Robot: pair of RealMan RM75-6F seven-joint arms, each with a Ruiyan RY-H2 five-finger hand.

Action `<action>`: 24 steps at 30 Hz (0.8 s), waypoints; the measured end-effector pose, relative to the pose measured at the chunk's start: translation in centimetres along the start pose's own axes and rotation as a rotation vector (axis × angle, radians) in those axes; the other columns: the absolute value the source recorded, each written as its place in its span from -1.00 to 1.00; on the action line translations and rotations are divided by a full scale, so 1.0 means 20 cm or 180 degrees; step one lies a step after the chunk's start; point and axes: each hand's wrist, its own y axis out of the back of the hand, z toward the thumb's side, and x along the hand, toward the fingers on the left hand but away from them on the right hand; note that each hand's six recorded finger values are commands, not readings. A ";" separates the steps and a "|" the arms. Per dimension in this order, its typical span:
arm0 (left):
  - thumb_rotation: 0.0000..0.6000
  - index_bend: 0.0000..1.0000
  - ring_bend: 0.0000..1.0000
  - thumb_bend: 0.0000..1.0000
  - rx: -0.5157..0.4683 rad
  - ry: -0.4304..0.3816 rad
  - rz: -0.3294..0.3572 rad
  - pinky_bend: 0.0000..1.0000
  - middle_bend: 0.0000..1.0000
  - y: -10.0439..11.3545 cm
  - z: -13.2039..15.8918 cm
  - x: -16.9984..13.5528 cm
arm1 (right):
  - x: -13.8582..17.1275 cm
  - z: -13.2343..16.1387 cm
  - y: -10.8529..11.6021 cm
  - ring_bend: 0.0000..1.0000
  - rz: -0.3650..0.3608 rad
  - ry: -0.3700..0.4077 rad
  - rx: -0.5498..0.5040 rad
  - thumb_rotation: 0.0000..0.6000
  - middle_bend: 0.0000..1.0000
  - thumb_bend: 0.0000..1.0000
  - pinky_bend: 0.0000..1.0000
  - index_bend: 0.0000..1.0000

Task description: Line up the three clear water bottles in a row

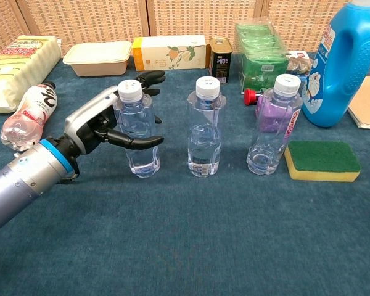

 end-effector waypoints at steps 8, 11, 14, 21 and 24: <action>1.00 -1.00 -1.00 -0.62 -0.0075 -0.0107 0.0028 -0.52 -1.00 0.06 0.06 -0.04 | 0.00 0.01 -0.01 -0.90 0.0030 0.0012 0.0009 1.00 -0.91 -0.76 -0.79 -0.91; 1.00 -1.00 -1.00 -0.62 -0.0101 -0.0162 0.0040 -0.55 -1.00 0.10 0.09 -0.06 | 0.00 0.01 -0.02 -0.90 0.0042 0.0016 0.0017 1.00 -0.91 -0.76 -0.79 -0.91; 1.00 -1.00 -1.00 -0.62 -0.0103 -0.0237 0.0060 -0.59 -1.00 0.15 0.14 -0.09 | 0.00 0.02 -0.02 -0.90 0.0054 0.0024 0.0024 1.00 -0.91 -0.76 -0.79 -0.91; 1.00 -1.00 -1.00 -0.65 0.0147 -0.0376 0.0166 -0.66 -1.00 0.38 0.29 -0.23 | 0.02 0.03 -0.02 -0.90 0.0056 0.0051 0.0024 1.00 -0.91 -0.76 -0.79 -0.91; 1.00 -1.00 -1.00 -0.65 0.0385 -0.0355 0.0244 -0.70 -1.00 0.52 0.35 -0.31 | 0.02 0.04 -0.02 -0.90 0.0043 0.0075 0.0024 1.00 -0.91 -0.77 -0.79 -0.91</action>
